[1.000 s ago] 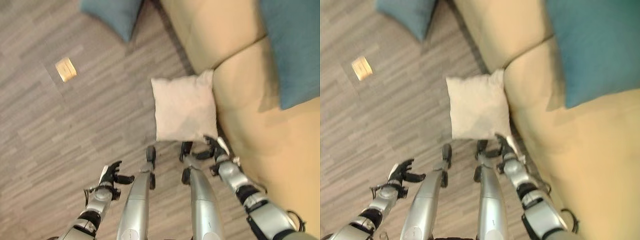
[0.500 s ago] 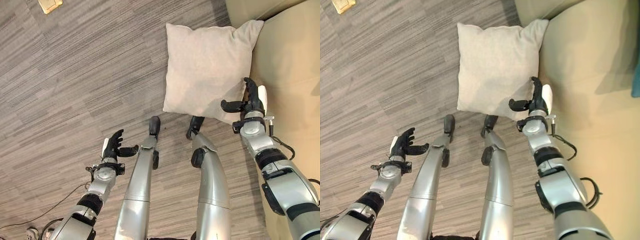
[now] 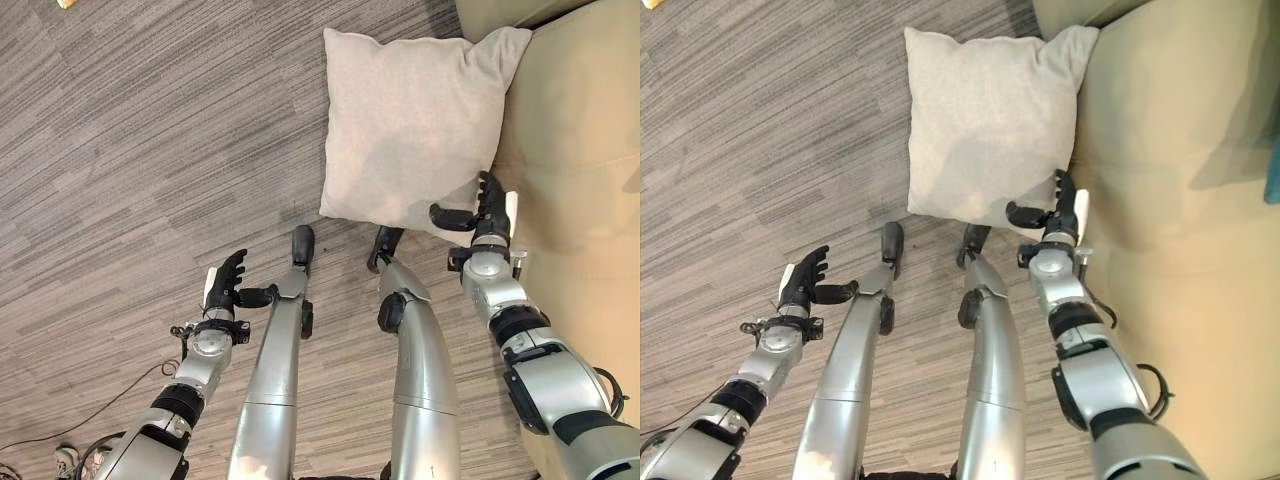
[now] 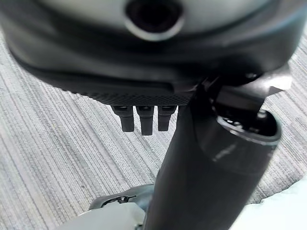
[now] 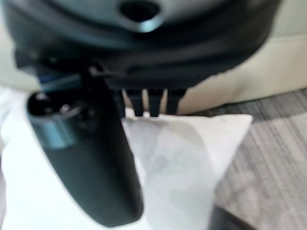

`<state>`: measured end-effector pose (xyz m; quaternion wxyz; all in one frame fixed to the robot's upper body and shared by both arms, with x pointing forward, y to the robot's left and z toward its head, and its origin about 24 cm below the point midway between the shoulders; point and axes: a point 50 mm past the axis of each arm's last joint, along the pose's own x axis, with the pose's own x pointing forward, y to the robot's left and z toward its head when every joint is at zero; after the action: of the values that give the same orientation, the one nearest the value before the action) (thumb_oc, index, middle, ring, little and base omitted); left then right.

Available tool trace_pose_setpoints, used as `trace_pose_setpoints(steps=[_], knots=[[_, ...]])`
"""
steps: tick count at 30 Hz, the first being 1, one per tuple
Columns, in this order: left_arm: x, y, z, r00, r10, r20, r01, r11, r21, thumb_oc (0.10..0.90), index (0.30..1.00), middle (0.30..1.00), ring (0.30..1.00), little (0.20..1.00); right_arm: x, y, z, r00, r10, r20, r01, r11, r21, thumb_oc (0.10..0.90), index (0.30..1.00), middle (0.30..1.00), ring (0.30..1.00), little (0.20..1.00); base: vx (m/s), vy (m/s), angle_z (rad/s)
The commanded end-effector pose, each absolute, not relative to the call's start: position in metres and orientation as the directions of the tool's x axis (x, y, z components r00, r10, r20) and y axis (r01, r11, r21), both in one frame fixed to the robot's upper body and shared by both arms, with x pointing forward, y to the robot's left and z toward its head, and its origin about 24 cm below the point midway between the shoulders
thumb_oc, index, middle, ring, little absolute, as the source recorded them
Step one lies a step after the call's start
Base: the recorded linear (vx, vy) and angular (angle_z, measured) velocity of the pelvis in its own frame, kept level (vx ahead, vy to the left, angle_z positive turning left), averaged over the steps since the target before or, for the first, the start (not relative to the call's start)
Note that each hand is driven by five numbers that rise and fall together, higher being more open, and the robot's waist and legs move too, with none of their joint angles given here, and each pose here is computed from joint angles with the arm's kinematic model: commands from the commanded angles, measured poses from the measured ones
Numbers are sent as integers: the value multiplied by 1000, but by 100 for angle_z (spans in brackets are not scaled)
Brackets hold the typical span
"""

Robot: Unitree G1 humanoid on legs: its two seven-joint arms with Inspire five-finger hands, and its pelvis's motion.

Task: Pick up all the scattered cushions and arrange them neatly on the sofa.

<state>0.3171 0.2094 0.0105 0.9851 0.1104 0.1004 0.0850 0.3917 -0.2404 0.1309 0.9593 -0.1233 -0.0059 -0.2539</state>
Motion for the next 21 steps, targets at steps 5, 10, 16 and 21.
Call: trace_pose_setpoints(steps=[5,10,16,21], knots=[[296,204,-5,962,200,-185,-151,957,248,800,900,900,900,900,371,-284,130,748,-648,144,663,722,-197,800,900,900,900,900,16,-28,6],[296,206,-4,962,203,-181,-149,950,274,800,900,900,900,900,365,-296,126,739,-661,133,672,710,-210,800,900,900,900,900,13,-33,2],[297,215,4,965,213,-154,-165,946,277,800,900,900,900,900,363,-312,135,737,-664,130,672,698,-246,800,900,900,900,900,26,-80,3],[298,217,11,969,211,-126,-171,948,267,800,900,900,900,900,369,-316,155,726,-670,155,687,697,-208,800,900,900,900,900,32,-64,2]])
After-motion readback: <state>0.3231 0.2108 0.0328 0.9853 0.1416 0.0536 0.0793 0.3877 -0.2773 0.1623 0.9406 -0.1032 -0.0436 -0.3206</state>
